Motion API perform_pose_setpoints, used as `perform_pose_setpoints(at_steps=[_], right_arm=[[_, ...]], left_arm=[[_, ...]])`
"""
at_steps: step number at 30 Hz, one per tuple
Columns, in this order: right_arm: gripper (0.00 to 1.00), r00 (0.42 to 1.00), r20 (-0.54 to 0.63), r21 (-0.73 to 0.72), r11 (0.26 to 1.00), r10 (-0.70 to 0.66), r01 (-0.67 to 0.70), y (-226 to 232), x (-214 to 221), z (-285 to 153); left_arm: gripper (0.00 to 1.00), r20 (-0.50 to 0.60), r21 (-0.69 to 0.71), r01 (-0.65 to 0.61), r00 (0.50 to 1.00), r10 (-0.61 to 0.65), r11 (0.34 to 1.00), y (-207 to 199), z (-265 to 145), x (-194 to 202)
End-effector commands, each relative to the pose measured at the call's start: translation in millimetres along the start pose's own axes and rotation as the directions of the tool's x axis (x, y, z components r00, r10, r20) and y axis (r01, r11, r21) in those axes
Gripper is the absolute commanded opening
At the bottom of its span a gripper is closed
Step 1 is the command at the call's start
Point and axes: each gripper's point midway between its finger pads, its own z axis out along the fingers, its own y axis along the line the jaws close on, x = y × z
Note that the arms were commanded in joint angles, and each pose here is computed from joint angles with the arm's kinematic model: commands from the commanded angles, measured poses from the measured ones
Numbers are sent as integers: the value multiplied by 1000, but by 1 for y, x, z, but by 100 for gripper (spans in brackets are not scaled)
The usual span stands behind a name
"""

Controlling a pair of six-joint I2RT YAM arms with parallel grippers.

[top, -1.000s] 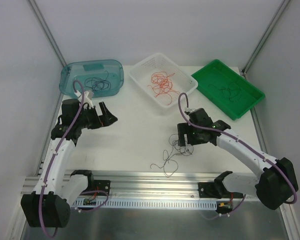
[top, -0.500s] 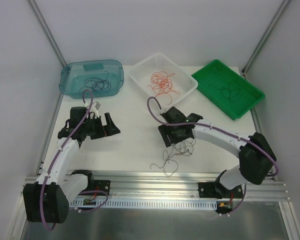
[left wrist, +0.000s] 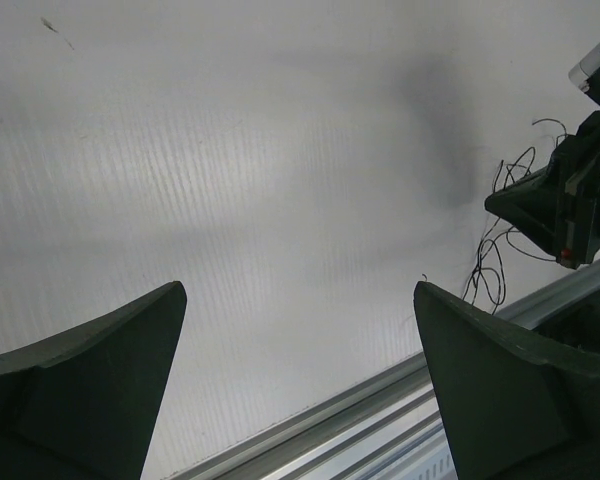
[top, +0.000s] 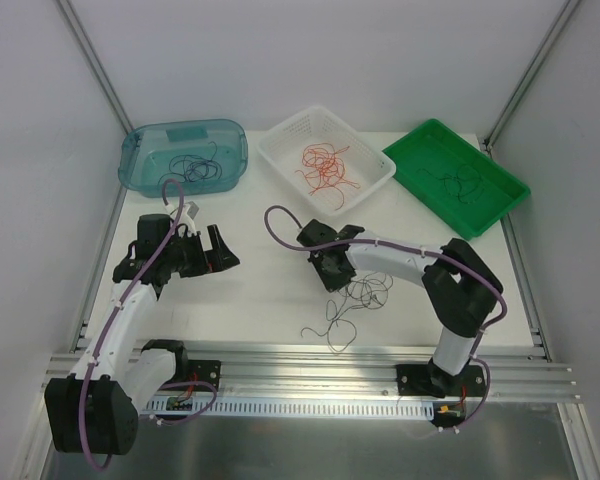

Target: Untangle the cables

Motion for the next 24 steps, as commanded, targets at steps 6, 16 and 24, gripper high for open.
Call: perform_pose_setpoints(at_steps=[6,16,24], right_arm=[[1,980,198,-34,999,-35,43,15,-52,-86],[1,775,631,-79,989,-46,123,-15,-116,-308],[1,514,858,-39,997,-2,69,-61,-117,-415]], left_arm=[[99,20,20,-45,999,44,999,-4,-1,-4],[99,16,13,-43,999,43,999,-2,-1,-3],[99,16,9,-42,999,42,999,-2,0,-3]])
